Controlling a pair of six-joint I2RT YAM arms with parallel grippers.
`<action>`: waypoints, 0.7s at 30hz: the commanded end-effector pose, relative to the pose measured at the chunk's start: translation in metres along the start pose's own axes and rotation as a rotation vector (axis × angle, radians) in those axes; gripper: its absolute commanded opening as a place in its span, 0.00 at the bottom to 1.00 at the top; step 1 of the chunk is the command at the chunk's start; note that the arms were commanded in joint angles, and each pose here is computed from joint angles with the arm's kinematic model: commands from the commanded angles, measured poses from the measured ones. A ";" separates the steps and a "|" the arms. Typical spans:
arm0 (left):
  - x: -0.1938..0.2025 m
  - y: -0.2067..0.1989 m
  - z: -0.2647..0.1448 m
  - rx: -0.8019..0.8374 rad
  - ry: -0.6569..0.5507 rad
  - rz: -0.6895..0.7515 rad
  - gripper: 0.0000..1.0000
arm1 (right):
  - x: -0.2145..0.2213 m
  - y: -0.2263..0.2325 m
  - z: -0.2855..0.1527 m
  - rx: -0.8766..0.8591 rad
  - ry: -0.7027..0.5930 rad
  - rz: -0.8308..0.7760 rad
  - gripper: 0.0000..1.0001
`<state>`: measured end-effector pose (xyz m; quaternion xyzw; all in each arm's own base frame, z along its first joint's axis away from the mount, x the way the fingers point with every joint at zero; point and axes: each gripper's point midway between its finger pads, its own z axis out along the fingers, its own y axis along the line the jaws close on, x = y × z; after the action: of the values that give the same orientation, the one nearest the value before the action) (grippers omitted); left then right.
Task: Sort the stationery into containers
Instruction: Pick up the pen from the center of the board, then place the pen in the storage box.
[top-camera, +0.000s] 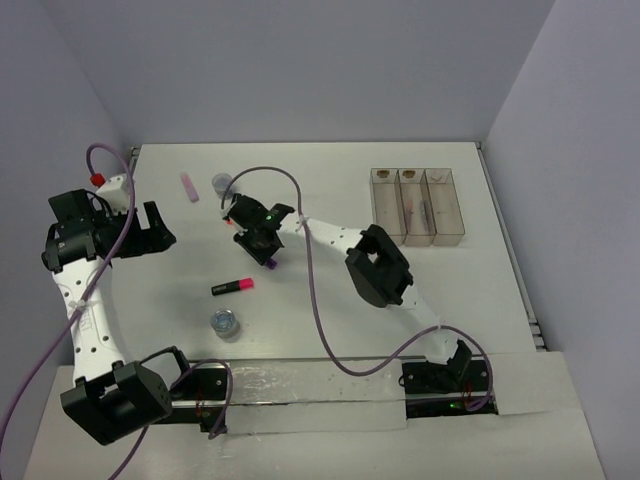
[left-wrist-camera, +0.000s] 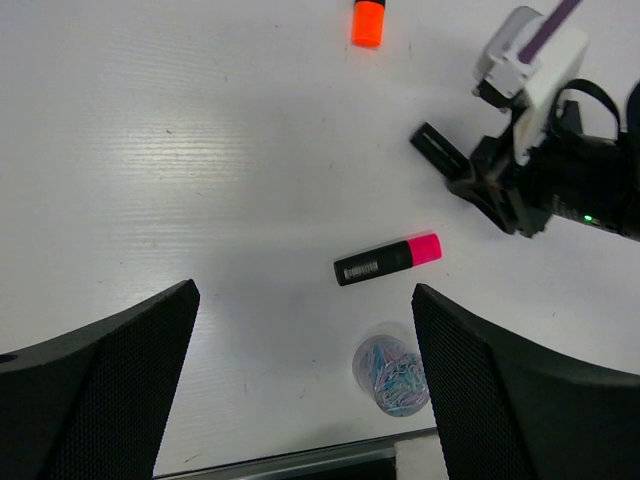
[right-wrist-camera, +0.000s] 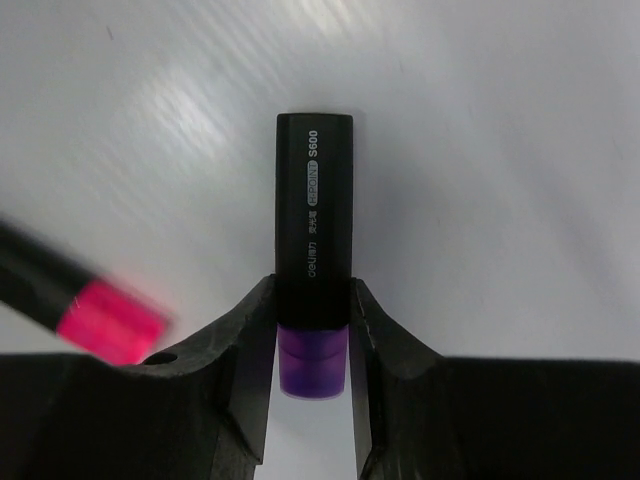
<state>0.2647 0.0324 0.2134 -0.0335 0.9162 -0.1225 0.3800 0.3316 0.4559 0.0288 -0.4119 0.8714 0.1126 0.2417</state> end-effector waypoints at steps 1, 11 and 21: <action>-0.008 -0.007 -0.008 0.018 -0.055 0.017 0.95 | -0.069 -0.028 -0.134 0.023 -0.311 0.083 0.00; 0.003 -0.011 -0.007 0.033 -0.074 0.046 0.95 | 0.013 -0.250 -0.263 0.416 -0.513 0.623 0.00; 0.007 -0.009 -0.001 0.045 -0.053 0.074 0.95 | 0.087 -0.316 -0.204 0.561 -0.287 0.734 0.00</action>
<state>0.2506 0.0221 0.2060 -0.0155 0.9116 -0.1288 0.3901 0.4689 0.1276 0.1881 0.0071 0.8988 0.0274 0.4374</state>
